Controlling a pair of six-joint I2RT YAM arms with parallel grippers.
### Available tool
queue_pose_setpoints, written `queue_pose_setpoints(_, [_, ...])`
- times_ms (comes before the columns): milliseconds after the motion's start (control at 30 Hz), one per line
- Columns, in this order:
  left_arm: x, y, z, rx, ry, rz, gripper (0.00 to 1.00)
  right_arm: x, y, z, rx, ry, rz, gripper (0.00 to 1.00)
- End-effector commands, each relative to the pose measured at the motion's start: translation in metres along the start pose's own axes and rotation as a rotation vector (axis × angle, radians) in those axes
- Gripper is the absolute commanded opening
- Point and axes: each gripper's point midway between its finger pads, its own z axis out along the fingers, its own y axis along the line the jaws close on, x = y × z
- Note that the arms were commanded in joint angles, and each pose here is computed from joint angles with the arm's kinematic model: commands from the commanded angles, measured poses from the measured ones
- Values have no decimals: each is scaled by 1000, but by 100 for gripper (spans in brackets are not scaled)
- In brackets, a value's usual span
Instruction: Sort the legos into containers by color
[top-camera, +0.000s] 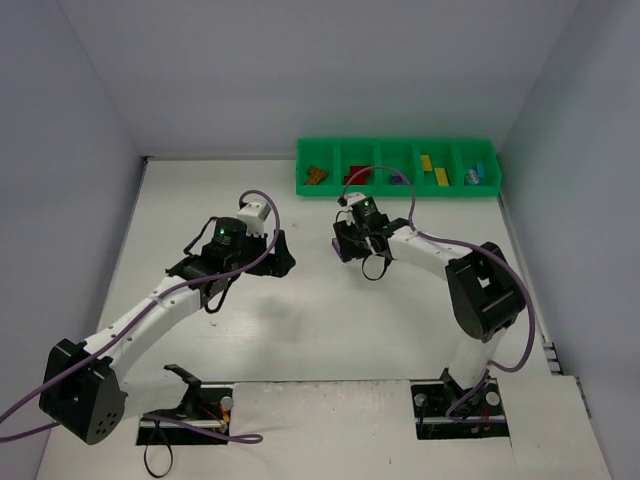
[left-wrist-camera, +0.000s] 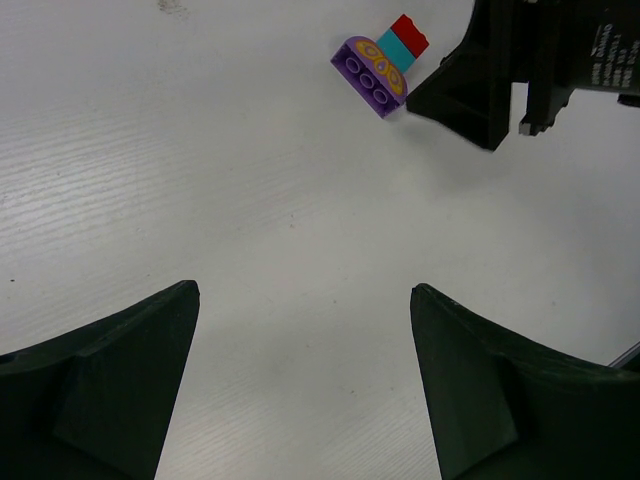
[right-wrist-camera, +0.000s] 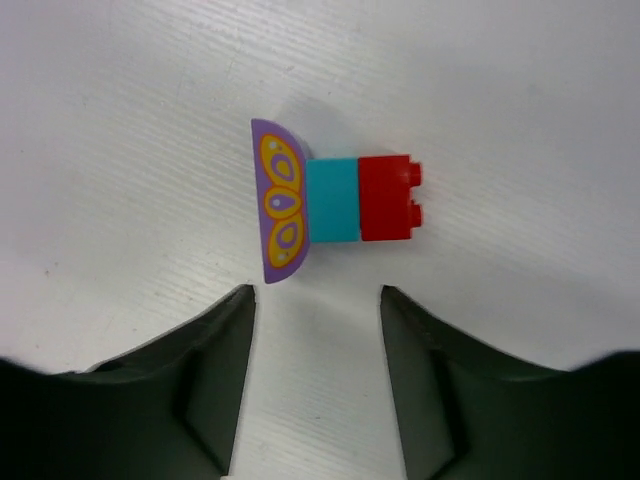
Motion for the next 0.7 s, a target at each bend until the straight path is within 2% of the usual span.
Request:
queue_pose_setpoints(0, [-29, -11, -4, 26, -80, 14, 80, -63, -14, -36, -3, -174, -2, 37])
queue_pose_setpoints(100, [-27, -11, -5, 27, -66, 33, 80, -74, -34, -37, 32, -194, 27, 18])
queue_pose_setpoints(133, [-26, -11, -4, 30, -61, 39, 80, -75, -38, -36, 37, -193, 37, 17])
queue_pose_setpoints(300, [-19, -10, -3, 38, -15, 97, 80, -83, -53, -24, 75, -188, 55, 18])
queue_pose_setpoints(333, [-18, -10, -2, 42, -8, 117, 80, -71, -54, -15, 82, -140, 58, 18])
queue_pose_setpoints(433, [-17, -10, -5, 46, 3, 143, 80, -63, -55, 0, 81, -103, 66, 18])
queue_pose_setpoints(667, [-11, -14, -9, 86, 12, 211, 80, -45, -27, 18, 22, -54, 15, 18])
